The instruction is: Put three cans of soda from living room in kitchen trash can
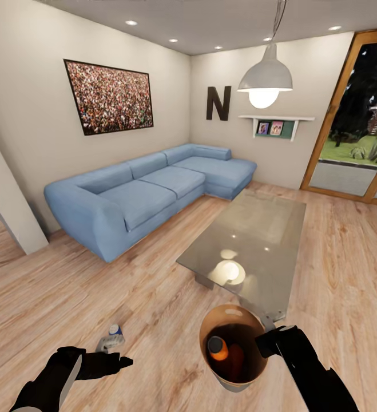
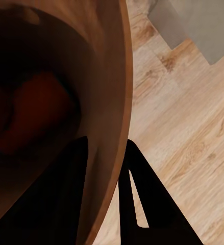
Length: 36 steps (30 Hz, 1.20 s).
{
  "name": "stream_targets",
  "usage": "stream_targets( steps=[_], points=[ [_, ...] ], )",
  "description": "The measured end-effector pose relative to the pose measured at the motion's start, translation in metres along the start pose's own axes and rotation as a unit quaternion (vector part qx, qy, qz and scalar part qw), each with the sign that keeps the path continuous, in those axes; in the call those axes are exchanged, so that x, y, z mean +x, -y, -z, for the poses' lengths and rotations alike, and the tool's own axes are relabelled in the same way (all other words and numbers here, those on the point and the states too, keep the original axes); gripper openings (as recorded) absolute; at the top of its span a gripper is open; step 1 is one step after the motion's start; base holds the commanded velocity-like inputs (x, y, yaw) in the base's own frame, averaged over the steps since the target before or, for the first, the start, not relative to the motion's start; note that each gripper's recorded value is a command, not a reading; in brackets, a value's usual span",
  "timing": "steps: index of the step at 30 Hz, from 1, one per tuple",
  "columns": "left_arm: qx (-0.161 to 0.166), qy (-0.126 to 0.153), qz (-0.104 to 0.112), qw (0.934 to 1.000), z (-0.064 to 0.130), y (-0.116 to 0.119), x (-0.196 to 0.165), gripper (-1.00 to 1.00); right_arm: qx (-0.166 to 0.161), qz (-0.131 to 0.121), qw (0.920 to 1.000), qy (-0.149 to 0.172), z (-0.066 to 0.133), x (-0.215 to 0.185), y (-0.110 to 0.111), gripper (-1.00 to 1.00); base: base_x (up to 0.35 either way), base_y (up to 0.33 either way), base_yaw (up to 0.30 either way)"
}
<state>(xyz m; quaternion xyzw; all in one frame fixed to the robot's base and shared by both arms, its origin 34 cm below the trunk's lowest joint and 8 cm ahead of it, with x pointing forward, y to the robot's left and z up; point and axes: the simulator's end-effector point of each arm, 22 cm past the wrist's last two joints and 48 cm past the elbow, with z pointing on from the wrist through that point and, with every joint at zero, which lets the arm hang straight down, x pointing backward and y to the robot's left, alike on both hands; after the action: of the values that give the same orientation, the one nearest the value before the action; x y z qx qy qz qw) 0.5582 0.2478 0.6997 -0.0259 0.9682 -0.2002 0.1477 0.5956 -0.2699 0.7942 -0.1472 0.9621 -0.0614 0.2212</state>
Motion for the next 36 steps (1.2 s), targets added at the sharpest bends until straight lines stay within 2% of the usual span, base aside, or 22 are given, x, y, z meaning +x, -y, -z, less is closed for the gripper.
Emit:
stream_targets(
  steps=[12, 30, 36],
  points=[
    [0.001, 0.005, -0.002, 1.0, 0.0001, 0.0002, -0.0036, 1.0, 0.005, 0.002, 1.0, 0.005, 0.0003, -0.0023, 0.0022, -1.0, -0.022, 0.023, 0.0],
    [0.003, 0.006, 0.0, 1.0, 0.0002, 0.0006, -0.0038, 1.0, 0.002, 0.0, 1.0, 0.005, 0.0003, -0.0023, 0.0008, -1.0, -0.016, 0.283, 0.0],
    [0.003, 0.006, 0.001, 1.0, 0.0003, 0.0004, -0.0036, 1.0, 0.001, -0.001, 1.0, 0.005, 0.0002, -0.0023, 0.0003, -1.0, 0.123, 0.29, 0.0]
  ],
)
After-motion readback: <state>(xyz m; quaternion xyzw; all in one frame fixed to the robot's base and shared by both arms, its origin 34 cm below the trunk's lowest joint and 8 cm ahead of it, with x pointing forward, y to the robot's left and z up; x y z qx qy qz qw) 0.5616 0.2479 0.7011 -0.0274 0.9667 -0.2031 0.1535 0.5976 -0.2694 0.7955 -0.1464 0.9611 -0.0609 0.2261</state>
